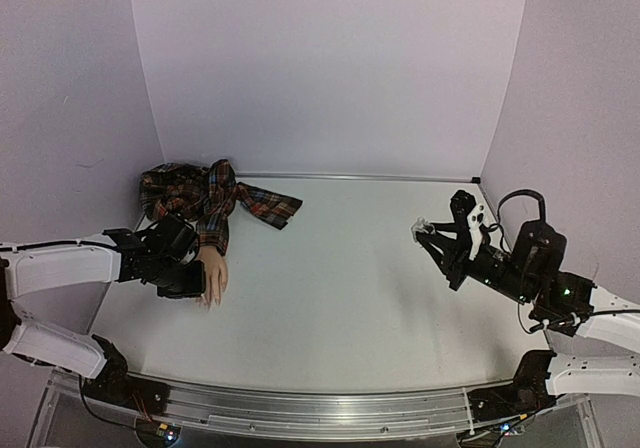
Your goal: Paint the nails
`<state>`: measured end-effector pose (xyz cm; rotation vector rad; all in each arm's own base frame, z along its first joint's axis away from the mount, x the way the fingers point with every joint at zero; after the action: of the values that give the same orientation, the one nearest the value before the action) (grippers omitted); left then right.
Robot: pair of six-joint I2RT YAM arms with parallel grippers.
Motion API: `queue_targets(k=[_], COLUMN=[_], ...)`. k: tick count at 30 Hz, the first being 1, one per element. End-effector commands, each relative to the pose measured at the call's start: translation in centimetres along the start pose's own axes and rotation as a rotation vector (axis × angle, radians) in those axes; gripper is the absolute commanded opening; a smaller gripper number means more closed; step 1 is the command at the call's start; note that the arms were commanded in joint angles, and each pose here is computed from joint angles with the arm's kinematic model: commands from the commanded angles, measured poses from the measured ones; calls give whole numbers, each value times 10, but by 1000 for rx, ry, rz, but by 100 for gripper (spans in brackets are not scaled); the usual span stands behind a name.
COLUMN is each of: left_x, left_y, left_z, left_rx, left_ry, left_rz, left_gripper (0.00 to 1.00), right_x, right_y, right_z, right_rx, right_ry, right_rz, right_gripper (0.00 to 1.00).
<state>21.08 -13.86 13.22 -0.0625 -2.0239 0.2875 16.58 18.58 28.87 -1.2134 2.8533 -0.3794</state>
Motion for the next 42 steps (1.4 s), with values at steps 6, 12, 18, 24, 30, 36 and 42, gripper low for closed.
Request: queue_targets(k=[6,12,18,24,30,36,42], left_x=[4,2,0,-2,-3,-2,-6], left_y=[-8,-9,-10,-11,-10,-7,-7], left_z=[-14,-14,-11,-12,-9,-6,-5], left_rx=[-22,-29,-27,-30,-24,-9,-8], left_ry=[-63,-56,-40,-37,-20,-13,-2], left_rz=[8,11,26,28,23,20,7], left_gripper=[0,0,0,0,0,0,0], right_x=[1,3,2,1,2,1,2], right_y=[-3,-4,-4,-4,-4,-3,-4], right_z=[-9,-10,-9,-9,-8,-8,-9], right_rx=[-11,-11,-12,-10,-12,-11,-14], right_ry=[-47,-51,-49,-47,-49,-46,-50], right_rz=[13,16,15,14,14,10,11], right_gripper=[0,0,0,0,0,0,0])
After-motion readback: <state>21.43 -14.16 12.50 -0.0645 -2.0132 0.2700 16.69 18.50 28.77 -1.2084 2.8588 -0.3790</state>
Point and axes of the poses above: each gripper's point midway between its finger pads, its own x axis back along the fingers, its own y axis along the line the jaws close on, z = x × y, the point moved 7 cm from there along x, back along the fingers, and after that the axes turned 3 degrees about x, right-handed, at the moved point
